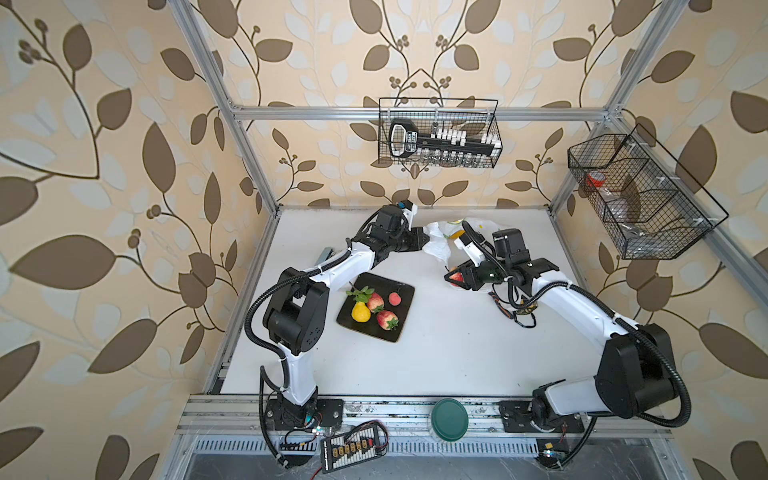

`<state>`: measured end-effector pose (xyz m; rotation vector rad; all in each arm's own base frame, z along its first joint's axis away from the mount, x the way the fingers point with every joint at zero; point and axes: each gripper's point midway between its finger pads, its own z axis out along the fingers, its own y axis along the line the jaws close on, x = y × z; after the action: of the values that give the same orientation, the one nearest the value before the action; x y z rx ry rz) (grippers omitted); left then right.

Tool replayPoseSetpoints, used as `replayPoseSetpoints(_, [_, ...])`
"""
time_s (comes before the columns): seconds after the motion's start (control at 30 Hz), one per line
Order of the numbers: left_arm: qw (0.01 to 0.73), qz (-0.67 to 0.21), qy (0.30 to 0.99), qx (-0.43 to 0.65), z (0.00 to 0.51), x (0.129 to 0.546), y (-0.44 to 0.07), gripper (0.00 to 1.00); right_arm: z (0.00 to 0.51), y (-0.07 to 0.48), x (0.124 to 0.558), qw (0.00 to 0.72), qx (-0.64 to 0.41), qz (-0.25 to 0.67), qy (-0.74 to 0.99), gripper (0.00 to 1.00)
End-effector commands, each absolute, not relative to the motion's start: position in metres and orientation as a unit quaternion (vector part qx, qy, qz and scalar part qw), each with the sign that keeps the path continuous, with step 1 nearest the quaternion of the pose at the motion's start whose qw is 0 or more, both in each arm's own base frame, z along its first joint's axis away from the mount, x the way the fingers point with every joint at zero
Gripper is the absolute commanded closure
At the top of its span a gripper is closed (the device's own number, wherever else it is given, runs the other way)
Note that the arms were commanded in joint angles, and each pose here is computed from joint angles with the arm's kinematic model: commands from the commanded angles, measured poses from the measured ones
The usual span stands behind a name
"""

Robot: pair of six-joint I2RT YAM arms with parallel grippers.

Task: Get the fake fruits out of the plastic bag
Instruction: 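Lift the red-yellow pear out of the bag and carry it over the tray, then lower the red-yellow pear onto the black tray and open the right gripper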

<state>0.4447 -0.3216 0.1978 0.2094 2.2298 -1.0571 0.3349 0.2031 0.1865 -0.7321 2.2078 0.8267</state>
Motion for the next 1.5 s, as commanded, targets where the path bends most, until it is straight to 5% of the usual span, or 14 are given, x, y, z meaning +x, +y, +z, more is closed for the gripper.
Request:
replayPoseSetpoints(0.0, [0.336, -0.419, 0.839, 0.088, 0.216, 0.437, -0.316, 0.75, 0.218, 0.215, 0.334, 0.363, -0.306, 0.328, 0.816, 0.59])
replayPoseSetpoints(0.07, [0.337, -0.417, 0.839, 0.086, 0.217, 0.431, -0.312, 0.55, 0.228, 0.220, 0.332, 0.371, -0.311, 0.333, 0.809, 0.59])
replayPoseSetpoints(0.2, [0.347, -0.412, 0.838, 0.083, 0.222, 0.415, -0.300, 0.34, 0.244, 0.229, 0.324, 0.384, -0.316, 0.347, 0.795, 0.59])
replayPoseSetpoints(0.6, [0.406, -0.377, 0.829, 0.072, 0.259, 0.352, -0.248, 0.09, 0.270, 0.258, 0.301, 0.382, -0.340, 0.402, 0.760, 0.59])
replayPoseSetpoints(1.0, [0.518, -0.124, 0.827, -0.180, 0.282, 0.314, -0.086, 0.10, 0.249, 0.372, 0.290, 0.360, -0.386, 0.389, 0.755, 0.60])
replayPoseSetpoints(1.3, [0.540, -0.061, 0.799, -0.258, 0.290, 0.268, -0.028, 0.10, 0.216, 0.431, 0.368, 0.401, -0.272, 0.303, 0.821, 0.60])
replayPoseSetpoints(1.47, [0.536, -0.068, 0.807, -0.238, 0.285, 0.257, -0.028, 0.11, 0.161, 0.446, 0.403, 0.365, -0.256, 0.252, 0.859, 0.59])
